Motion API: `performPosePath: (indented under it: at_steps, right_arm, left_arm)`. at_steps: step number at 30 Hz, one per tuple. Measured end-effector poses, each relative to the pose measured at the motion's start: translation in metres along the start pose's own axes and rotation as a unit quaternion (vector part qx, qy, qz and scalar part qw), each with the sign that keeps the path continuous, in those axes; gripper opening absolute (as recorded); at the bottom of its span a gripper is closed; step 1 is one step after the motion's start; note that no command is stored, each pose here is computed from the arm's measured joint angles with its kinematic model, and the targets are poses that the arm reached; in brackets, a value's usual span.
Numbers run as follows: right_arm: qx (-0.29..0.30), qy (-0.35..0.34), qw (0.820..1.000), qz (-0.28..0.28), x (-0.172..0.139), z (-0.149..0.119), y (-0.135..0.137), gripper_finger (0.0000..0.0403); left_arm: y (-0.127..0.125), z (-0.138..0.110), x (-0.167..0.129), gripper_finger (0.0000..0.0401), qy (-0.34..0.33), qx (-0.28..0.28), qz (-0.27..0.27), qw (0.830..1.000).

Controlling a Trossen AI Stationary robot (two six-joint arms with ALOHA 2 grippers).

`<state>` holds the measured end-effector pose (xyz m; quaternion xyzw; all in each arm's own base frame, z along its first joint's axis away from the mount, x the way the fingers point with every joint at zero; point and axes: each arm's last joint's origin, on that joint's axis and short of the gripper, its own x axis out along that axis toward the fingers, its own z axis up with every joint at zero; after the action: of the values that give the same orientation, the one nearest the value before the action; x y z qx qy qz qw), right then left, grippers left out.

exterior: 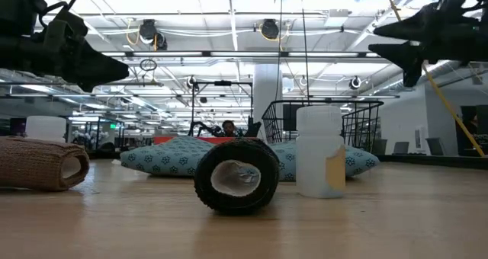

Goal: Pick & Place Medicine items
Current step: Put the right transparent pill bottle into the left orange basket

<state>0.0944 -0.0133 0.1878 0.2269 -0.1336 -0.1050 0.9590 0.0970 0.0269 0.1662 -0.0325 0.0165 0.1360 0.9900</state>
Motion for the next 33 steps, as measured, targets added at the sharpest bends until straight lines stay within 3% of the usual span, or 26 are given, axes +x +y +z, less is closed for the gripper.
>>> performPosePath:
  at_steps: [4, 9, 14, 18, 24, 30, 33]
  right_arm:
    - [0.080, -0.018, 0.997, 0.009, 0.000, 0.004, 0.002, 0.0155]
    - [0.043, -0.059, 0.997, -0.030, 0.000, 0.008, 0.000, 0.0155]
    - [0.083, -0.032, 0.995, -0.052, 0.002, 0.002, -0.002, 0.0155]
    - [0.109, 0.015, 0.993, -0.031, 0.006, -0.006, 0.000, 0.0155]
    - [0.123, 0.011, 0.988, 0.095, 0.013, -0.003, 0.023, 0.0155]
    - [0.066, -0.024, 0.962, 0.263, 0.012, 0.000, 0.055, 0.0155]
    - [0.024, 0.002, 0.949, 0.313, 0.011, -0.011, 0.070, 0.0161]
  left_arm:
    - [0.000, 0.000, 0.000, 0.0157, 0.000, 0.000, 0.000, 1.000]
    - [0.000, 0.000, 0.000, 0.0157, 0.000, 0.000, 0.000, 1.000]
    - [0.000, 0.000, 0.000, 0.0157, 0.000, 0.000, 0.000, 1.000]
    - [0.000, 0.000, 0.000, 0.0157, 0.000, 0.000, 0.000, 1.000]
    - [0.000, 0.000, 0.000, 0.0157, 0.000, 0.000, 0.000, 1.000]
    - [0.000, 0.000, 0.000, 0.0157, 0.000, 0.000, 0.000, 1.000]
    - [0.000, 0.000, 0.000, 0.0157, 0.000, 0.000, 0.000, 1.000]
